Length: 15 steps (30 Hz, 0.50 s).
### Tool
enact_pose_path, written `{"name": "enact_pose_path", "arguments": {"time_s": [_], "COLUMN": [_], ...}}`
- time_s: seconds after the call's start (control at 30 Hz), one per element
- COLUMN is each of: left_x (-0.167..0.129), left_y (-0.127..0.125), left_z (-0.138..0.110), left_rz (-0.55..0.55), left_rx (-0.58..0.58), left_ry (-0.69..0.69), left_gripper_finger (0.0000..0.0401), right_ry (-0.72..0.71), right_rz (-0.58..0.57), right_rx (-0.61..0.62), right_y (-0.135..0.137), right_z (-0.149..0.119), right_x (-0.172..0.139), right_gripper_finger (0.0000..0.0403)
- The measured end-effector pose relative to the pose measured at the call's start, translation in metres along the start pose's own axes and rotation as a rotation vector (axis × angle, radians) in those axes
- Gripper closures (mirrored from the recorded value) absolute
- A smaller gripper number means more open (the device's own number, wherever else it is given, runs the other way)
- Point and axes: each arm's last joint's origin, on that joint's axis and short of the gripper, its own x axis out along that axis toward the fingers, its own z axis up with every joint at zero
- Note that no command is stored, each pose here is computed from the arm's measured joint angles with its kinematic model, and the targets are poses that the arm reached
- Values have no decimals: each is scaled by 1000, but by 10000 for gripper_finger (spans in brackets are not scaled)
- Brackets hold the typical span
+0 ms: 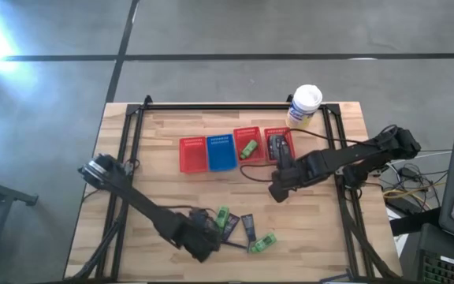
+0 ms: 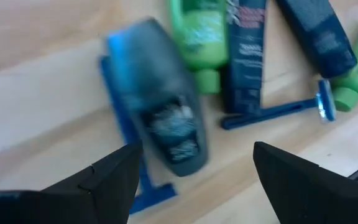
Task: Pick & Place Travel size toiletries
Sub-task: Put the gray deodorant into the right red bin
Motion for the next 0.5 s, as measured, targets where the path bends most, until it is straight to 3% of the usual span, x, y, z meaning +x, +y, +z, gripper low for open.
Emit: {"name": "enact_pose_path", "arguments": {"time_s": [0.17, 0.3, 0.5], "left_x": [20, 33, 34], "left_y": [-20, -21, -21], "left_z": [-12, -18, -18], "left_rz": [53, 144, 163], "left_rx": [-1, -18, -23], "left_ry": [23, 34, 19], "left_gripper_finger": [103, 125, 143], "right_ry": [-8, -17, -19], "right_rz": [1, -1, -1], "right_rx": [-36, -48, -48], "right_y": [2, 3, 3], "right_z": [-5, -7, -7], "right_x": [-1, -1, -1], "right_gripper_finger": [67, 77, 87]}}
